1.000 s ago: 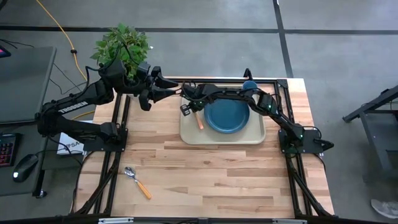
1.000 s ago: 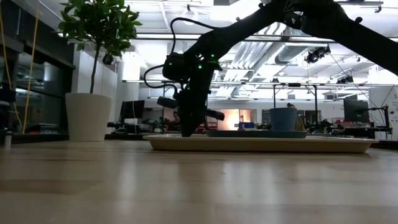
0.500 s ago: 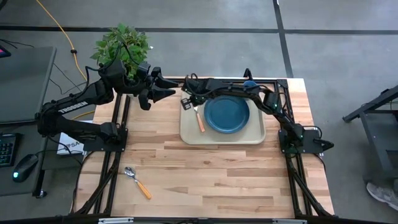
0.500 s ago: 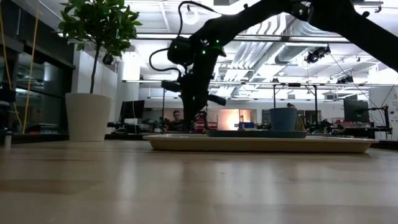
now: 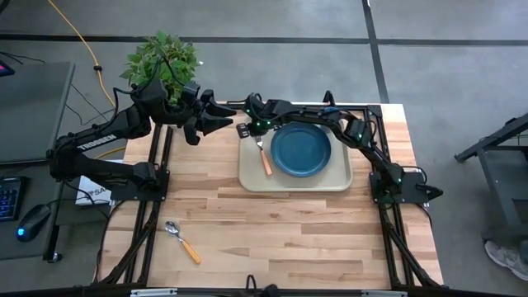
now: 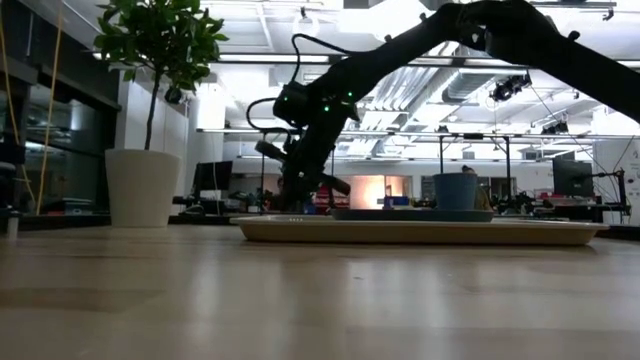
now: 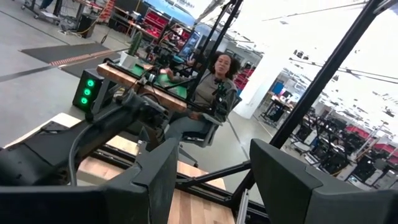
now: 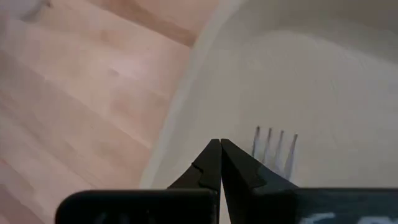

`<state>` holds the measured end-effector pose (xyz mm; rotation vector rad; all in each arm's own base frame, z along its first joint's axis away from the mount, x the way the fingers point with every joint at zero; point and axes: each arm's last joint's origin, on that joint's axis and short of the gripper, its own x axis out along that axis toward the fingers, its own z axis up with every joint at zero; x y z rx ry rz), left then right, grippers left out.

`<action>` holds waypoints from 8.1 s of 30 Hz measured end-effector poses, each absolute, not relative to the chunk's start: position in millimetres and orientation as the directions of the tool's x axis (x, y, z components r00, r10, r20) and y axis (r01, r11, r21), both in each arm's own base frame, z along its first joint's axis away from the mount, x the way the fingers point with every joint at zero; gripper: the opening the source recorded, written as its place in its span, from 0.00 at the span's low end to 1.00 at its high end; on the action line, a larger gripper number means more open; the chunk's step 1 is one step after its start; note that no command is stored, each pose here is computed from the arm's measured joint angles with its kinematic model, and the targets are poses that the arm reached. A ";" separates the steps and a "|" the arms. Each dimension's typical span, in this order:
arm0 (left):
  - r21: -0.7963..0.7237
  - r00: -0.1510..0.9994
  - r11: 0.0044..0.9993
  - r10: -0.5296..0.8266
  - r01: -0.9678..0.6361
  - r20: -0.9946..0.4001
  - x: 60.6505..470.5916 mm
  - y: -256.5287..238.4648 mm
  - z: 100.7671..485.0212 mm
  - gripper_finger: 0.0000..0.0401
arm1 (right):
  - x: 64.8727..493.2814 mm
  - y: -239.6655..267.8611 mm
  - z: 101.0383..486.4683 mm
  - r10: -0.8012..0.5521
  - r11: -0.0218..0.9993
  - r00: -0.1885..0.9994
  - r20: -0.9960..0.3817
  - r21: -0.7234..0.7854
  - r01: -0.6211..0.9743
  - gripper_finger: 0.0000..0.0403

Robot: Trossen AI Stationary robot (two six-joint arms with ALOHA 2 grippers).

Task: Pick and place plate/cup/fork/spoon on tray
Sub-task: Put the brown fork on the gray serving tray to the left of the blue plate, then put the brown spoon on the gray serving tray to the left of the brown fork

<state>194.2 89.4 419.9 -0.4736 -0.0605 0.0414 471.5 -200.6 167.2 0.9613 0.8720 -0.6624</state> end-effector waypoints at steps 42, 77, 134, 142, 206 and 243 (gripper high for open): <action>-0.445 0.997 0.895 0.056 -0.029 0.049 194.2 89.5 419.9 0.46 | 374.7 -190.6 202.5 0.072 0.894 0.685 -0.724 0.352 0.278 0.00; -0.477 0.993 0.873 0.118 -0.107 -0.007 211.8 101.3 406.9 0.46 | 430.2 -244.1 230.9 -0.105 0.534 0.461 -0.881 0.341 0.774 0.00; 0.041 0.301 0.858 0.225 -0.512 -0.927 343.0 252.8 150.1 0.00 | 212.5 -64.5 296.4 -0.264 0.628 0.880 -0.395 0.622 0.468 0.00; 0.012 0.353 0.868 0.215 -0.497 -0.911 347.9 251.6 153.8 0.00 | 213.1 -64.7 298.0 -0.266 0.644 0.886 -0.378 0.615 0.456 0.00; -0.346 0.824 0.850 0.164 -0.397 -0.542 298.9 210.9 330.9 0.00 | 212.9 -65.2 298.2 -0.274 0.727 0.885 -0.377 0.521 0.447 0.00; -0.408 0.760 0.891 -0.404 0.201 -0.509 216.7 -21.6 371.4 0.49 | 215.3 -65.0 306.5 -0.255 0.779 0.920 -0.297 0.501 0.377 0.00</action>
